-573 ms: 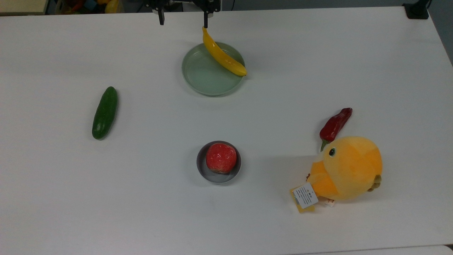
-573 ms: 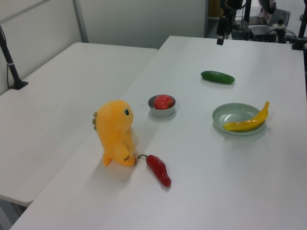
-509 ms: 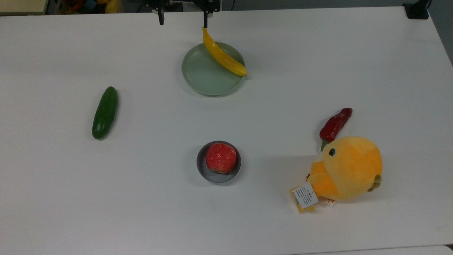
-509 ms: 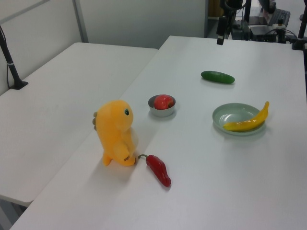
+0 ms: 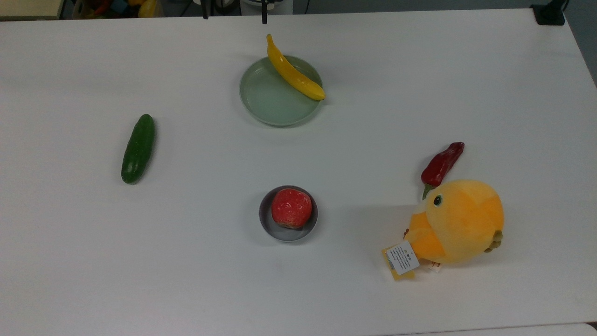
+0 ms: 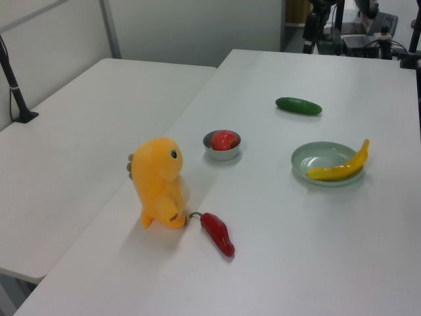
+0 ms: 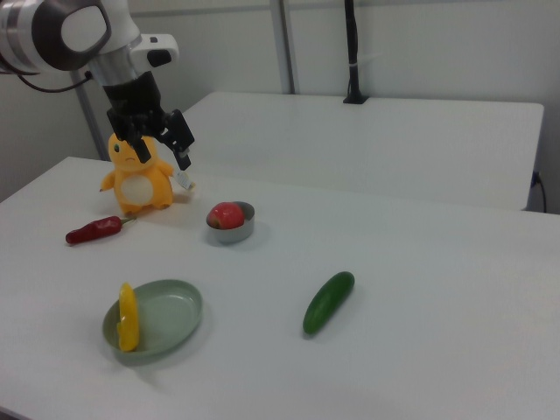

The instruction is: Put the cucumber on the left side of the bowl

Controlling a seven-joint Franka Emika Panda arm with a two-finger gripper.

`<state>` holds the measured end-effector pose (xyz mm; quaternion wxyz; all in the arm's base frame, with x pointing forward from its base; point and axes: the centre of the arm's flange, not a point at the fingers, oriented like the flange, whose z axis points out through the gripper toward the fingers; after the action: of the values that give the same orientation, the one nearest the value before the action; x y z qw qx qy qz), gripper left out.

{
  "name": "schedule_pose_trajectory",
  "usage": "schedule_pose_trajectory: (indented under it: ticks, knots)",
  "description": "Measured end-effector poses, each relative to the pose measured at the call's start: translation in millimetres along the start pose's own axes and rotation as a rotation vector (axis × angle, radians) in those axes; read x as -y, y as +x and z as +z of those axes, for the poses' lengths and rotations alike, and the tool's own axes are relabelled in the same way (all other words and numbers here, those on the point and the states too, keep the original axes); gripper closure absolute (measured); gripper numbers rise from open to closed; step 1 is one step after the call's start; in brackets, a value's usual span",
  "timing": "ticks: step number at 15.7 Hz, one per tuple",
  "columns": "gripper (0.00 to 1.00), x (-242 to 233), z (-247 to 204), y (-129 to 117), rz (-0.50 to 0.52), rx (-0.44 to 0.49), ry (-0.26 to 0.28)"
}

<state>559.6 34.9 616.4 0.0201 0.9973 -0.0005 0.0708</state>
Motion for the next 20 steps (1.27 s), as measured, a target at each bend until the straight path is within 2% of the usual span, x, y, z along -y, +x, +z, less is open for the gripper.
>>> schedule_pose_trajectory:
  ticks: [5, 20]
  knots:
    - [0.00, 0.1, 6.1, -4.6, -0.001, 0.042, -0.003]
    - [0.00, 0.8, 6.3, -4.9, -0.002, 0.043, -0.003]
